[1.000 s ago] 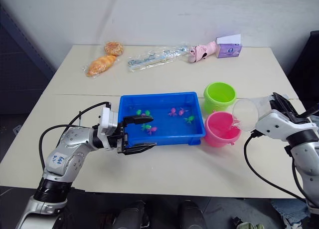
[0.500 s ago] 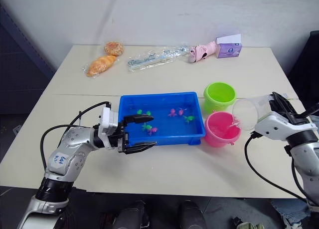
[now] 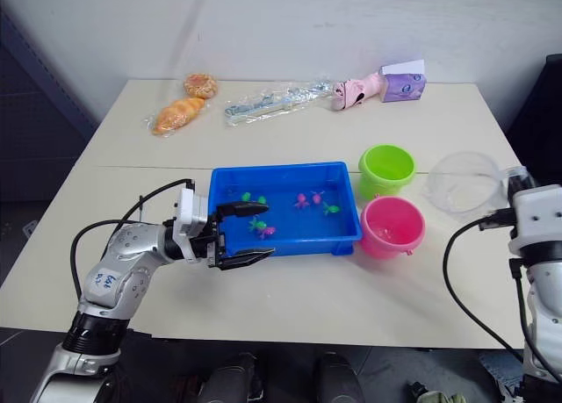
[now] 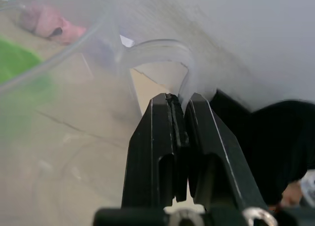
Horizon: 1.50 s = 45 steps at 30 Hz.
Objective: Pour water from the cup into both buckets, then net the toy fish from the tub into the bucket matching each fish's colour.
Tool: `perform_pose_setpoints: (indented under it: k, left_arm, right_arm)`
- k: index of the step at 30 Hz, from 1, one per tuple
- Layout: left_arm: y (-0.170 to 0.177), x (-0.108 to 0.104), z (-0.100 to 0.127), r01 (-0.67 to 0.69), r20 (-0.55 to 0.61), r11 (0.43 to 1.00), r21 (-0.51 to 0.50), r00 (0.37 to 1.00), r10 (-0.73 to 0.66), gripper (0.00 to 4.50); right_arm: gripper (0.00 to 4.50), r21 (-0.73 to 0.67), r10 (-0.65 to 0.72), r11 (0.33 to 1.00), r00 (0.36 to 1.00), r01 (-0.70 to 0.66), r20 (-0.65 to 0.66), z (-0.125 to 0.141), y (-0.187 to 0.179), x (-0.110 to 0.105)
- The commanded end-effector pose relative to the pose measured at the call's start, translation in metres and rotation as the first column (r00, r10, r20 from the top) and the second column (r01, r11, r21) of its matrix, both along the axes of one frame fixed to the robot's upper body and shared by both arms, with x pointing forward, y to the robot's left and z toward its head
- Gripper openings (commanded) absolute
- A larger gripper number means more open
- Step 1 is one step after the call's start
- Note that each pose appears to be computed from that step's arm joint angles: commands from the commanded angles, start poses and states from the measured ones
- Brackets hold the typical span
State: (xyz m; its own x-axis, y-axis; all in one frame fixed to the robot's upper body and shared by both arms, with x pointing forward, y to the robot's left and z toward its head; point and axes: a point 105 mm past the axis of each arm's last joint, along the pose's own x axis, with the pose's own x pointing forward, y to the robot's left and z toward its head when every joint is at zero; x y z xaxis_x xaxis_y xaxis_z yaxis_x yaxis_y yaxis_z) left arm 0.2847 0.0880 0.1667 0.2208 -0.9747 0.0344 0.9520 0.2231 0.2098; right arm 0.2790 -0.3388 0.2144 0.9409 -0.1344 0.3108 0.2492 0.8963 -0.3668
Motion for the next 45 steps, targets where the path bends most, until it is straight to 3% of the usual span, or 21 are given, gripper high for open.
perform_pose_setpoints:
  k: [1, 6, 11, 19, 29, 45]
  left_arm:
    - [0.002, 0.004, 0.016, -0.02, 0.06, 0.999, -0.035, 0.998, 0.022, 4.5]
    - [0.006, 0.021, 0.032, -0.095, 0.086, 0.99, -0.101, 0.991, 0.104, 4.5]
    - [0.007, 0.032, 0.047, -0.134, 0.084, 0.976, -0.169, 0.985, 0.149, 4.5]
    - [0.004, 0.029, 0.044, -0.137, 0.082, 0.977, -0.164, 0.985, 0.152, 4.5]
    - [0.003, 0.026, 0.039, -0.147, 0.06, 0.976, -0.161, 0.986, 0.158, 4.5]
    - [-0.001, 0.025, 0.038, -0.143, 0.066, 0.977, -0.157, 0.986, 0.154, 4.5]
  right_arm:
    - [0.02, 0.092, 0.018, 0.996, 1.0, -0.019, 0.014, 0.021, 0.001, 0.005]
    - [0.02, 0.047, -0.013, 0.999, 1.0, 0.013, -0.011, 0.042, 0.0, 0.032]
    - [0.02, -0.154, -0.042, 0.987, 0.998, 0.034, -0.048, 0.059, 0.001, 0.061]
    - [0.02, -0.493, -0.055, 0.87, 0.991, -0.011, -0.119, 0.059, 0.019, 0.095]
    - [0.02, -0.739, -0.056, 0.674, 0.997, -0.002, -0.053, 0.064, 0.04, 0.112]
    - [0.02, -0.876, -0.046, 0.474, 0.996, 0.089, 0.076, 0.08, 0.054, 0.123]
